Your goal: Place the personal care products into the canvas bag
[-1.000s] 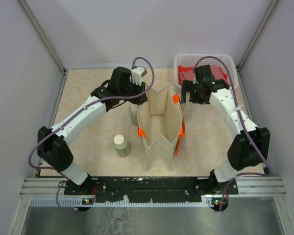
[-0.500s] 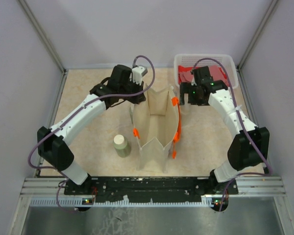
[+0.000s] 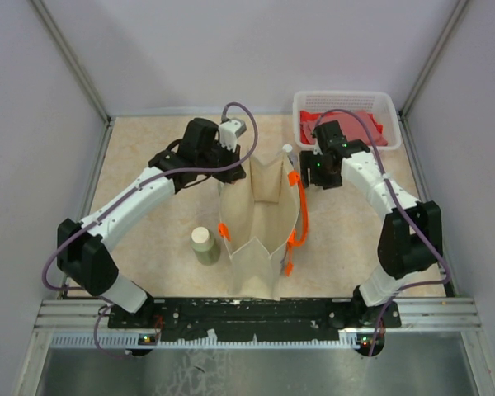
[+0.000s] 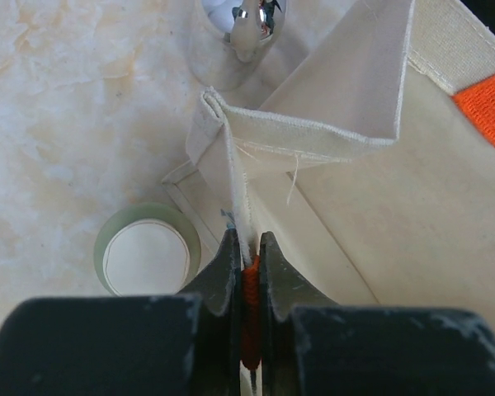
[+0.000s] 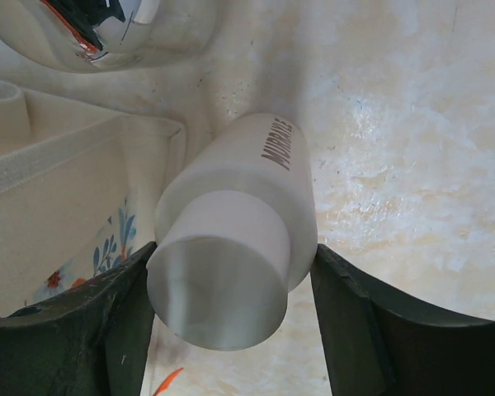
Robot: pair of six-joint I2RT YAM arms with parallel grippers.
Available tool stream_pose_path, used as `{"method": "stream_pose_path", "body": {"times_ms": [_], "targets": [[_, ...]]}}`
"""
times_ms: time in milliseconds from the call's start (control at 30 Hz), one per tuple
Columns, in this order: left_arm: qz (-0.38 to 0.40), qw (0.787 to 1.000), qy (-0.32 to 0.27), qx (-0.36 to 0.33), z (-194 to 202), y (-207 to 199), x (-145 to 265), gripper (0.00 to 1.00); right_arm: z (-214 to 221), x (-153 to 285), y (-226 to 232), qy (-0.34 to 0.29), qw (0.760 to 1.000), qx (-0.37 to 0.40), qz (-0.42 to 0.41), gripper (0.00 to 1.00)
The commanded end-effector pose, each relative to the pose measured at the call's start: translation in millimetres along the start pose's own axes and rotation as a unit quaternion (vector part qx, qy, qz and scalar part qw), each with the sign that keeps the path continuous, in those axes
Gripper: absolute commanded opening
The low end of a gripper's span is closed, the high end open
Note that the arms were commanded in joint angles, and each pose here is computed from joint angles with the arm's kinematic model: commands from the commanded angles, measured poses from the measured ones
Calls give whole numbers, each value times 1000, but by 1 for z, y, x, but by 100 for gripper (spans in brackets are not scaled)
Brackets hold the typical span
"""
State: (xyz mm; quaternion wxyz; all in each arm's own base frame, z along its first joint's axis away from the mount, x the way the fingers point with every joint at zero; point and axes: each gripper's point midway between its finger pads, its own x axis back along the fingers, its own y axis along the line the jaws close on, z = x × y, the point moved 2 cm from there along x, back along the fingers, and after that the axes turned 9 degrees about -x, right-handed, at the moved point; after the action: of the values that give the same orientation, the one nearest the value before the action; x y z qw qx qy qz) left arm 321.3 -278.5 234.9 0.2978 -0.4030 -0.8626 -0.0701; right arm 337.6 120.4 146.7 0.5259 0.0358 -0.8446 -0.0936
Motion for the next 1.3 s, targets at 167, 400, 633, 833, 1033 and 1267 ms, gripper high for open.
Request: {"method": "stream_pose_path", "body": {"times_ms": [167,400,633,833,1033,1267], "targets": [[26,1000,5,2,8,-13,1,0,-13,-6,-2,-25,999,14,17,88],[31,1000,6,2,7,-14,-1,0,-12,-28,-4,-17,999,18,24,65],[33,999,6,3,7,-14,-4,0,-26,0,-12,-37,997,36,59,0],[35,999,6,0,7,-14,-9,0,-76,97,3,-144,988,39,38,0],[39,999,8,-4,10,-13,-17,0,-123,213,46,-301,948,56,-87,0],[41,999,12,-1,15,-13,-24,0,-124,295,84,-363,902,89,-217,0]]}}
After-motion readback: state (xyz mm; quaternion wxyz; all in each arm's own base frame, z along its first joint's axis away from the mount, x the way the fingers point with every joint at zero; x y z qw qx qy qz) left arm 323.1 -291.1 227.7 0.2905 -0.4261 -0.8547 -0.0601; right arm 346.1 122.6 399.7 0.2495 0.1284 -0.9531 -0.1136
